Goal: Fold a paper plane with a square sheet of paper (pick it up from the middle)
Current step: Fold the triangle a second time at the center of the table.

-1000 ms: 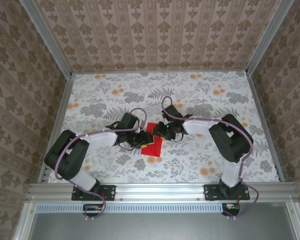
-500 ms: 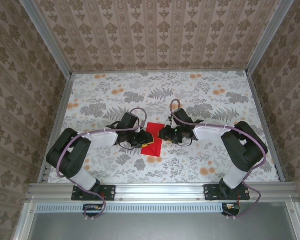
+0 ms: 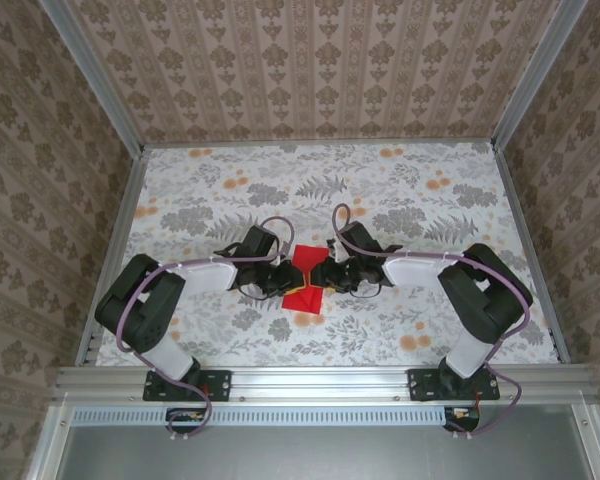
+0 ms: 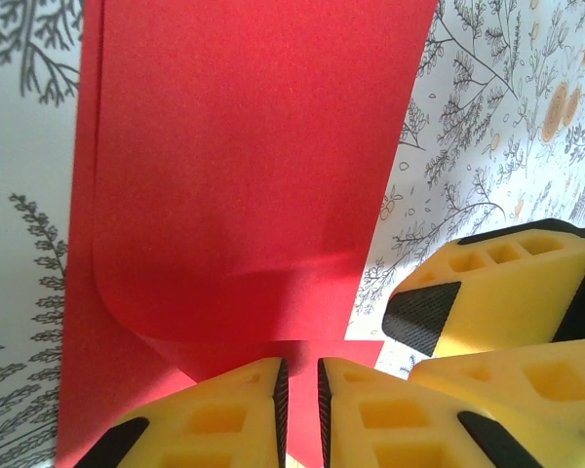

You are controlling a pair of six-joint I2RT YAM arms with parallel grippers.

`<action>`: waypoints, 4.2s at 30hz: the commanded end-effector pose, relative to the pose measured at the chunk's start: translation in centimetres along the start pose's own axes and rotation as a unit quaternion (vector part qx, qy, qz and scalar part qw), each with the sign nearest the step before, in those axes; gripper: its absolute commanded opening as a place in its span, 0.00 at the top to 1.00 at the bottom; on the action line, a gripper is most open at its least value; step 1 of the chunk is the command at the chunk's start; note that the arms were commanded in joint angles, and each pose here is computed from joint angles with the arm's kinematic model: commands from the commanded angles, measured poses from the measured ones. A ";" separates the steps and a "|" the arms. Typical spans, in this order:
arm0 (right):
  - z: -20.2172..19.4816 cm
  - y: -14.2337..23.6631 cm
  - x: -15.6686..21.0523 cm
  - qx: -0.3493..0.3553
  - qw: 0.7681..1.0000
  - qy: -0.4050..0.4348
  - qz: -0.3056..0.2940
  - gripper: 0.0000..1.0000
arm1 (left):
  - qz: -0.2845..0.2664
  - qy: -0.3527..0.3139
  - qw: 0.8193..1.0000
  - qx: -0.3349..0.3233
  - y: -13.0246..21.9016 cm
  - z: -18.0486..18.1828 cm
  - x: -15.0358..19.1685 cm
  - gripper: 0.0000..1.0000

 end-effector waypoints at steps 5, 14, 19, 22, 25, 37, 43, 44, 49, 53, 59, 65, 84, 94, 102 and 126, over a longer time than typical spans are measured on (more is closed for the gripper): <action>0.8 -1.0 -0.2 -0.019 1.000 0.010 0.022 0.66 | -0.005 0.006 1.000 -0.002 0.1 0.0 -0.4 0.83; 0.6 -1.2 -0.6 0.011 1.000 0.019 0.011 0.90 | -0.011 -0.002 1.000 0.003 0.6 -0.5 -0.5 0.85; 0.3 -1.1 -0.9 0.048 0.998 0.037 0.000 0.93 | -0.017 -0.017 1.000 0.019 1.2 -1.2 -0.6 0.84; 0.2 -1.2 -1.1 0.060 0.997 0.041 -0.002 0.93 | -0.015 -0.019 0.999 0.028 1.1 -1.3 -0.5 0.84; 0.0 -1.3 -1.2 0.067 0.997 0.039 -0.003 0.94 | -0.013 -0.020 0.999 0.034 0.9 -1.3 -0.6 0.84; -0.5 -1.4 -1.5 0.091 0.995 0.039 -0.013 0.93 | 0.002 -0.024 0.999 0.036 -0.2 -1.4 -1.1 0.84; -0.7 -1.6 -1.5 0.100 0.994 0.038 -0.014 0.93 | 0.006 -0.026 0.999 0.035 -0.6 -1.4 -1.2 0.84; -0.8 -1.6 -1.6 0.100 0.994 0.038 -0.015 0.93 | 0.006 -0.025 0.999 0.035 -0.7 -1.4 -1.2 0.84; -0.8 -1.7 -1.7 0.101 0.994 0.038 -0.015 0.93 | 0.009 -0.026 0.999 0.033 -0.9 -1.3 -1.3 0.84; -0.8 -1.7 -1.8 0.102 0.994 0.039 -0.016 0.93 | 0.013 -0.023 0.999 0.029 -1.1 -1.1 -1.2 0.84; -0.8 -1.9 -1.9 0.105 0.994 0.039 -0.014 0.93 | 0.019 -0.017 0.999 0.024 -1.4 -0.8 -1.2 0.84; -1.1 -1.8 -1.8 0.115 0.993 0.035 -0.015 0.93 | 0.020 -0.016 0.999 0.020 -1.6 -0.6 -1.1 0.84; -1.7 -1.6 -1.5 0.136 0.990 0.028 -0.015 0.93 | 0.031 -0.004 0.999 0.004 -2.3 0.1 -1.2 0.85; -1.6 -1.3 -1.5 0.142 0.989 0.023 -0.018 0.92 | 0.042 0.010 0.999 -0.019 -2.6 0.9 -0.8 0.85; -0.8 -0.6 -1.8 0.138 0.990 0.027 -0.025 0.88 | 0.052 0.025 0.997 -0.048 -2.9 1.8 -0.4 0.86; -0.3 -1.5 -1.4 0.100 0.995 0.026 0.003 0.90 | 0.052 0.041 0.995 -0.081 -2.9 2.4 -0.2 0.88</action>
Point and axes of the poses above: each hand's point on the last joint's axis, 136 mm out from that joint toward the fingers, its own y axis back along the fingers, its own z axis along the line the jaws close on, x = y × z, the point moved 9 cm from there along y, back along the fingers, and after that the axes turned 4 degrees about -y, right-handed, at the moved point
